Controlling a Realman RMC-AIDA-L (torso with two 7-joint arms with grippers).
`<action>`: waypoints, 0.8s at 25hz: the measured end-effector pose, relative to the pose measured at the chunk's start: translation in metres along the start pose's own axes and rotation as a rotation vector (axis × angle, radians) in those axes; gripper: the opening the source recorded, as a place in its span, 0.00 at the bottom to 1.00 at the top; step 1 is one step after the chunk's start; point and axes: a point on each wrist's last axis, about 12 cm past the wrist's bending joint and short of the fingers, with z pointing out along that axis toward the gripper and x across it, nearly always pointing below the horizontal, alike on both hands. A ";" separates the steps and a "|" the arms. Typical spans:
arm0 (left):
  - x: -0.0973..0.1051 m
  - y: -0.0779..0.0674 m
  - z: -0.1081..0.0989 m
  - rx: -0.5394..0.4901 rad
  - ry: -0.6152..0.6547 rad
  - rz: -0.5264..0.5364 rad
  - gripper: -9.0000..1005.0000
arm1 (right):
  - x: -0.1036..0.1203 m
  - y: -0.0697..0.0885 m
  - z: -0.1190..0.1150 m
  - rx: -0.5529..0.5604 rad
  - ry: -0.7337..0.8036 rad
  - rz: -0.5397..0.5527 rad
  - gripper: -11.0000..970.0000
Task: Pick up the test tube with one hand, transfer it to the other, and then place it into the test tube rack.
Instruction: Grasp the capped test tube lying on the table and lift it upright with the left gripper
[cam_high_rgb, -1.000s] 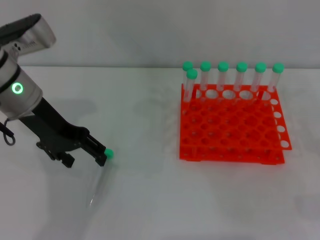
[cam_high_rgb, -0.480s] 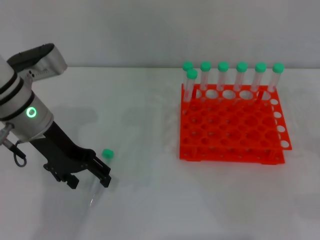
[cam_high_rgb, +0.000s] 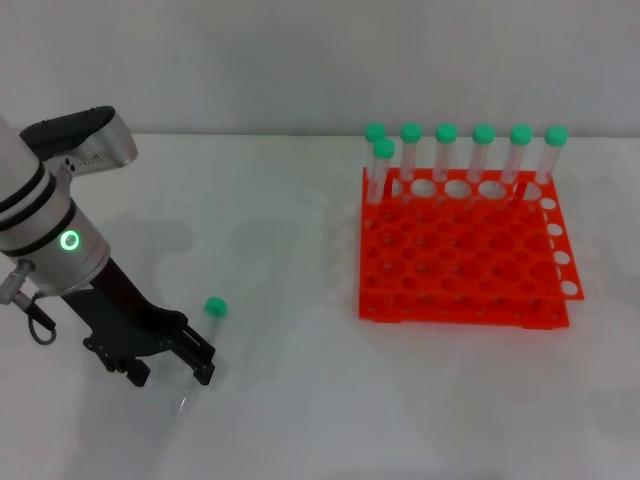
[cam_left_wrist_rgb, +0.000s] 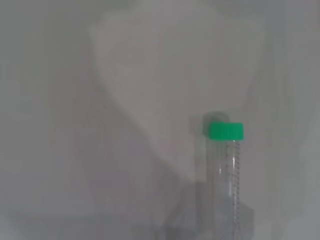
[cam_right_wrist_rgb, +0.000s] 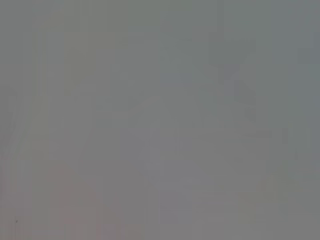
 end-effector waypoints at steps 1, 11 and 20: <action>-0.001 0.000 0.000 -0.004 -0.005 0.000 0.80 | 0.000 0.000 0.000 0.000 0.000 0.000 0.67; -0.008 -0.009 0.004 -0.035 0.001 0.041 0.75 | 0.000 0.000 0.000 0.000 0.000 0.001 0.67; -0.012 -0.013 0.003 -0.069 0.003 0.049 0.54 | 0.000 0.000 0.000 0.000 0.001 0.001 0.67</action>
